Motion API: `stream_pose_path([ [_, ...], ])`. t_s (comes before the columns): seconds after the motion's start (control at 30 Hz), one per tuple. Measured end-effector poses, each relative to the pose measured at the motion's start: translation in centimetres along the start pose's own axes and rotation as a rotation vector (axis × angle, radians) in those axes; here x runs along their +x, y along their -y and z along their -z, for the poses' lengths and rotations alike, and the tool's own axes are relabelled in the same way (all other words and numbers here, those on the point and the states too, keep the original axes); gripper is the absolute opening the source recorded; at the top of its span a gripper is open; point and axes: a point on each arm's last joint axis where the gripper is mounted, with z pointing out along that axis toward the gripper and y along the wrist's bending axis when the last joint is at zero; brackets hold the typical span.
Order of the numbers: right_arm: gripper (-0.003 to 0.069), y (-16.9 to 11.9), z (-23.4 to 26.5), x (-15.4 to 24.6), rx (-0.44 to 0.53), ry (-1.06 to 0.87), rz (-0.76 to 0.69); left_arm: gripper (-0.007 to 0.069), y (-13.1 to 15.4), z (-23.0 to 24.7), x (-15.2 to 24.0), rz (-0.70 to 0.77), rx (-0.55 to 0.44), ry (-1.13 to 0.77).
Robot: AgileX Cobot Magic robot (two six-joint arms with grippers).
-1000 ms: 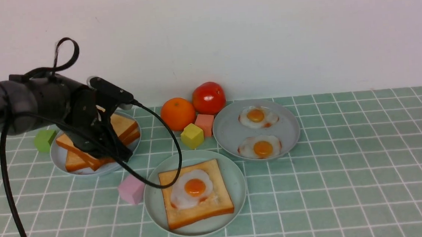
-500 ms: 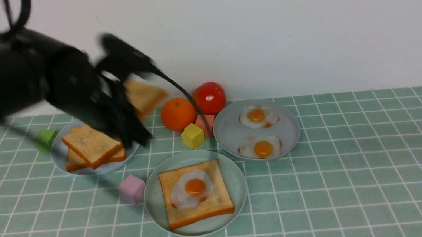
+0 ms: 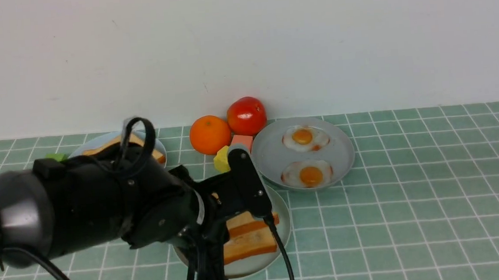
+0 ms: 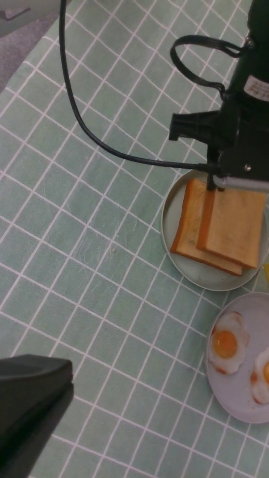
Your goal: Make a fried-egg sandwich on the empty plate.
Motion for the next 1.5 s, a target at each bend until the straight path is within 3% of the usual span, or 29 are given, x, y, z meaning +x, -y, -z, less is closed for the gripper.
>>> stream_pose_path([
  [0.5,0.0014,-0.2,0.0,0.0,-0.025,-0.002,-0.011,0.0076,0.6,-2.3,0.3,-0.029,0.024,-0.030],
  [0.67,0.0014,-0.3,0.0,0.0,-0.036,-0.003,-0.016,0.0185,0.6,-2.3,0.3,0.005,0.024,-0.031],
  [0.7,0.0014,-0.4,0.0,0.1,-0.040,-0.006,-0.018,0.0253,0.6,-2.3,0.3,0.033,0.023,-0.031],
  [0.87,0.0014,-0.4,0.0,0.2,-0.043,-0.017,-0.019,0.0409,0.4,-1.8,0.1,0.114,0.012,-0.017],
  [1.1,0.0014,-0.4,0.0,0.2,-0.043,-0.021,-0.019,0.0474,-0.6,2.6,-0.1,0.199,-0.028,0.038],
  [1.27,0.0014,-0.4,0.0,0.2,-0.041,-0.026,-0.017,0.0403,-1.3,9.5,-0.1,0.413,-0.055,0.188],
  [1.3,0.0014,-0.3,0.0,0.3,-0.035,-0.033,-0.014,0.0305,-1.3,12.8,0.3,0.518,-0.067,0.278],
  [1.37,0.0014,-0.2,0.0,0.4,-0.021,-0.045,-0.006,0.0178,-0.9,16.6,1.6,0.594,-0.090,0.392],
  [1.4,0.0014,-0.2,0.1,0.4,-0.019,-0.045,-0.006,0.0178,-0.7,16.8,1.8,0.606,-0.090,0.400],
  [1.43,0.0014,-0.1,0.2,0.6,-0.009,-0.052,0.001,0.0071,0.0,18.8,3.1,0.645,-0.104,0.476],
  [1.5,0.0014,0.0,0.7,1.0,0.011,-0.058,0.000,-0.0013,1.6,20.9,5.6,0.693,-0.116,0.580],
])
